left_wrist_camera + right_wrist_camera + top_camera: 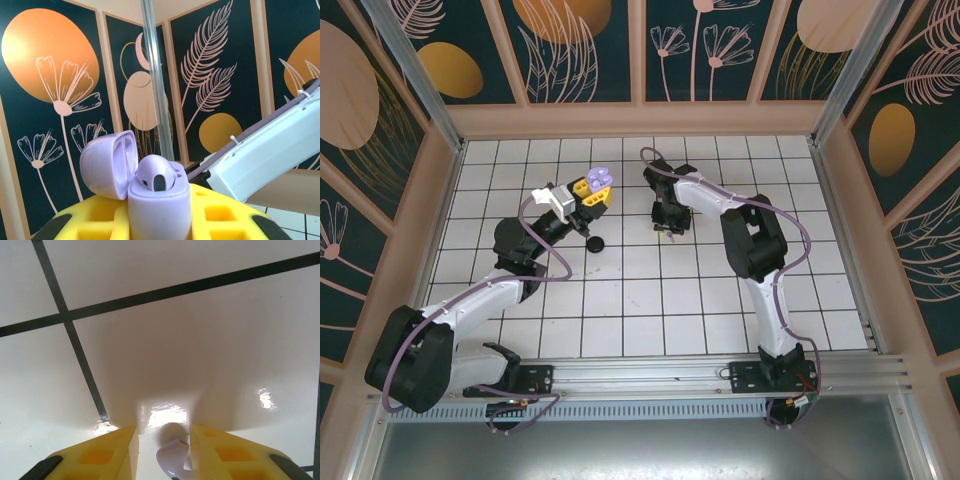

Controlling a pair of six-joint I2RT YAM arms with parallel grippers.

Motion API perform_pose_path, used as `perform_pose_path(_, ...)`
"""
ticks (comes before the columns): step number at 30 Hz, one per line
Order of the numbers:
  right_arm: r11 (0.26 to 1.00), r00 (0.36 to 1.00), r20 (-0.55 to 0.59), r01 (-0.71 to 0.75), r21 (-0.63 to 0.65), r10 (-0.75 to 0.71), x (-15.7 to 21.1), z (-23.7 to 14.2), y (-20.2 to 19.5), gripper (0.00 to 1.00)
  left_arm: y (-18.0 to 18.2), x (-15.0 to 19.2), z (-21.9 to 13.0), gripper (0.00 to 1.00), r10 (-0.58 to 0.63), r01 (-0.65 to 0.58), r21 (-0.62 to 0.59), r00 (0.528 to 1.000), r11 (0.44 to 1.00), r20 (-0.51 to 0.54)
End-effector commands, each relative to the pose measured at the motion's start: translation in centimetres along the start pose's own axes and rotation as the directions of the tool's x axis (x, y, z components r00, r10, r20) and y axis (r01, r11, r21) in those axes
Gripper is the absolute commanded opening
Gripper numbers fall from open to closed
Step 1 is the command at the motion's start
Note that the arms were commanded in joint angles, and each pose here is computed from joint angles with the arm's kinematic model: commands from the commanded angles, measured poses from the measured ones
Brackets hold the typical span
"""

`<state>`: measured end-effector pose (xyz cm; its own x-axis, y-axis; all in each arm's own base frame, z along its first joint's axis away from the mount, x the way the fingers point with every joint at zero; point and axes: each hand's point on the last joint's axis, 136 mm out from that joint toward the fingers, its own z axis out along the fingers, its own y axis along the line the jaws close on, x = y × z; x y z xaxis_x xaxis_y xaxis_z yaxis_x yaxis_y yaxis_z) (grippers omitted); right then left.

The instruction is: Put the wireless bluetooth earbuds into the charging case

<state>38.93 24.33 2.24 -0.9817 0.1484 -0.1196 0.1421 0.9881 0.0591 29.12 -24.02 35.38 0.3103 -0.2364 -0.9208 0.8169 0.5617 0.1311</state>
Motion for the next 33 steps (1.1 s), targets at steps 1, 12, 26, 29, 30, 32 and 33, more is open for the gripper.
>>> perform_pose_path(1, 0.999, 1.000, -0.017, -0.001, 0.037, 0.001, 0.4, 0.4, -0.4, 0.32, -0.3, -1.8, -0.2, 0.00, 0.033, -0.033, 0.001, 0.998, 0.999, 0.059)
perform_pose_path(12, 0.980, 0.982, 0.005, 0.190, -0.065, -0.191, 1.3, -0.4, 0.7, 0.37, -0.5, -1.5, 0.0, 0.00, 0.023, -0.023, 0.017, 0.999, 1.000, 0.047)
perform_pose_path(26, 0.942, 0.942, -0.022, 0.334, -0.019, -0.334, 1.8, 0.3, -0.6, 0.30, -0.3, -1.0, 0.3, 0.00, 0.019, -0.019, 0.016, 1.000, 1.000, 0.017)
perform_pose_path(29, 0.942, 0.942, -0.023, 0.334, -0.017, -0.335, 1.8, 0.3, -0.6, 0.30, -0.3, -1.0, 0.3, 0.00, 0.019, -0.019, 0.018, 1.000, 1.000, 0.014)
perform_pose_path(30, 0.942, 0.942, -0.023, 0.336, -0.017, -0.336, 1.8, 0.4, -0.6, 0.30, -0.2, -1.0, 0.4, 0.00, 0.019, -0.019, 0.017, 1.000, 1.000, 0.013)
perform_pose_path(32, 0.942, 0.942, -0.026, 0.335, -0.016, -0.336, 1.9, 0.3, -0.7, 0.30, -0.2, -1.0, 0.4, 0.00, 0.020, -0.020, 0.016, 1.000, 1.000, 0.012)
perform_pose_path(33, 0.941, 0.941, -0.026, 0.337, -0.016, -0.337, 2.0, 0.3, -0.7, 0.30, -0.2, -1.0, 0.4, 0.00, 0.020, -0.020, 0.017, 1.000, 1.000, 0.010)
